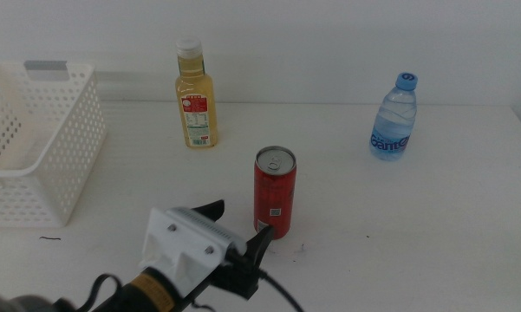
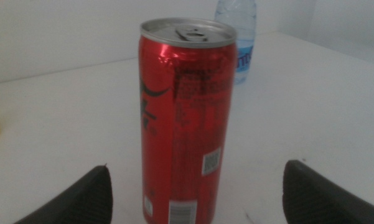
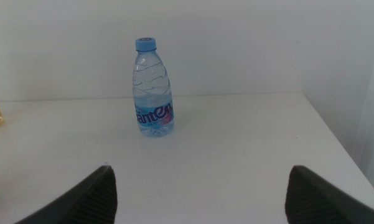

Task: Use arms to grab the bottles and put them into the dustbin to the left of the table.

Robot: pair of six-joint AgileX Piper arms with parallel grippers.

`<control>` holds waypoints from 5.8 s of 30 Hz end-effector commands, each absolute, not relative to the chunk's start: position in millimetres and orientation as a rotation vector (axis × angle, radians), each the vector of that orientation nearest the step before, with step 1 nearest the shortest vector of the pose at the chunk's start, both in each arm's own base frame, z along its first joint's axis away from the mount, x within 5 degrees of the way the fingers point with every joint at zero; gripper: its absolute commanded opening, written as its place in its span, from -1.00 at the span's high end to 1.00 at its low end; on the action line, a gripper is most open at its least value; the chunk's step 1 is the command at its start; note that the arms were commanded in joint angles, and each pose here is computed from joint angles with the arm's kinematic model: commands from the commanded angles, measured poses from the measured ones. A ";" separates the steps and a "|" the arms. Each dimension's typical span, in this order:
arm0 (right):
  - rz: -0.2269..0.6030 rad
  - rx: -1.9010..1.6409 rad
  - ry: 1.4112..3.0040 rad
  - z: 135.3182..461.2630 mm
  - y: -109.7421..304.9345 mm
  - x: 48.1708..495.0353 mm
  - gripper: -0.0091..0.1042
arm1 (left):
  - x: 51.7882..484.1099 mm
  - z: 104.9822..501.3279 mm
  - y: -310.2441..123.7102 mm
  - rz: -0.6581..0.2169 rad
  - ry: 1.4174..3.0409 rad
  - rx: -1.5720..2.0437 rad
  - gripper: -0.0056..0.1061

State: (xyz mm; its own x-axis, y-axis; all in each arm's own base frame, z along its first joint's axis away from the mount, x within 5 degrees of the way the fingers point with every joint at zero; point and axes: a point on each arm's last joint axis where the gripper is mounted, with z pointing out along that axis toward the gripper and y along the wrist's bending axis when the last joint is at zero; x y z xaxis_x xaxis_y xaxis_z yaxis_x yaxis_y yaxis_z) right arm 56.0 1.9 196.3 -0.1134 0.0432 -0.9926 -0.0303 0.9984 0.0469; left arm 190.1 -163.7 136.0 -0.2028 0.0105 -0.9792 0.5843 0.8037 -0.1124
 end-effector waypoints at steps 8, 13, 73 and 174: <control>0.045 0.008 1.672 196.1 1.3 56.0 -0.78 | 226.2 123.9 -192.0 -0.577 1.690 0.445 -0.78; 0.045 0.008 1.672 196.1 1.3 56.0 -0.78 | 238.0 114.0 -200.2 -0.558 1.729 0.432 -0.78; 0.045 0.008 1.672 196.1 1.3 56.0 -0.78 | 312.2 332.8 -104.4 -0.186 2.645 0.561 0.93; 0.045 0.008 1.672 196.1 1.3 56.0 -0.78 | 389.3 128.8 -130.4 -0.217 1.739 0.198 -0.76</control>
State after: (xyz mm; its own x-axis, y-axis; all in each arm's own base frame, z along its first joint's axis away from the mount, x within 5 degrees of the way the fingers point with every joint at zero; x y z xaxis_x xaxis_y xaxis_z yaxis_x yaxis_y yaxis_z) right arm 56.0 1.9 196.3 -0.1134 0.0432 -0.9926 -0.0303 0.9984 0.0469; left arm 383.3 -132.0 128.2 -0.1781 0.0279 -0.9836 0.2712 0.9623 -0.0218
